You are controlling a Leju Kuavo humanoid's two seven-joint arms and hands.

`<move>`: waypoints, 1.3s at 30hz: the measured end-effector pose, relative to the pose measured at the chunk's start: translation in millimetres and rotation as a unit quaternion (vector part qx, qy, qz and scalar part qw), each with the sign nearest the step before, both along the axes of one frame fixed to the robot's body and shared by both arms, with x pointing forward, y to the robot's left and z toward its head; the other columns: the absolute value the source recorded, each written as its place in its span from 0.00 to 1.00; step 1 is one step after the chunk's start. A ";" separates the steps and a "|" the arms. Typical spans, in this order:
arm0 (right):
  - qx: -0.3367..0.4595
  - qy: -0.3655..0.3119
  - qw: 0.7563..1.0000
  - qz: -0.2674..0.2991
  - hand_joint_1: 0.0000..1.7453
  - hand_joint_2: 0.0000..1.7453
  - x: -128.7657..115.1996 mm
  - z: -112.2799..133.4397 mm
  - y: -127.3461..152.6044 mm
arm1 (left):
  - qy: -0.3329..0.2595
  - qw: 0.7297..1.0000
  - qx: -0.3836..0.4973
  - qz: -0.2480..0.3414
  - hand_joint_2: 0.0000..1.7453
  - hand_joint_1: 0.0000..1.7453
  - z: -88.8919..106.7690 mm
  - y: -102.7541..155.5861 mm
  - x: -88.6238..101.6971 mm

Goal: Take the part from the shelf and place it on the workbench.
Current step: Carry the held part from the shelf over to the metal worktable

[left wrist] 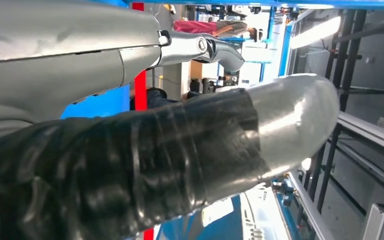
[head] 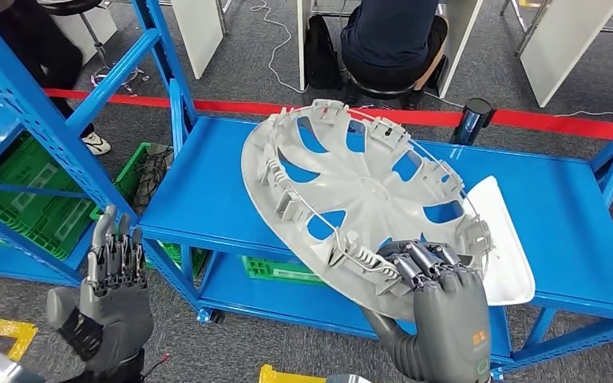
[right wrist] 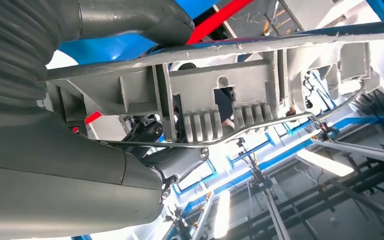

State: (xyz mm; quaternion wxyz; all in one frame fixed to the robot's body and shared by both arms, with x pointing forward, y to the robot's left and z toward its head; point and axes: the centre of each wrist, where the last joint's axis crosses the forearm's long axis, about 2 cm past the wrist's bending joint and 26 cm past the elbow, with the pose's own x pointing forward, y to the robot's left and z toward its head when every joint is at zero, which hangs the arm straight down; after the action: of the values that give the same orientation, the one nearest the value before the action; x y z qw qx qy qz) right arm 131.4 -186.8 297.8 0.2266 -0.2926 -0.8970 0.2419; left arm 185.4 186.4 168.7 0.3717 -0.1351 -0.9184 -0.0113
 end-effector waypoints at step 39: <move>-0.008 0.011 1.000 -0.003 1.00 1.00 0.5 -2.7 -8.2 | -0.015 1.000 -0.010 -0.013 0.00 0.00 2.5 -6.6 -1.3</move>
State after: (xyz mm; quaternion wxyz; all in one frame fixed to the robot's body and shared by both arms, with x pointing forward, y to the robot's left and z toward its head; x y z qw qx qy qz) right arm 131.9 -195.0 295.1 0.2346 -0.2948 -0.8915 0.2514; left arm 184.1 179.8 171.2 0.3562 -0.1505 -0.9222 -0.0092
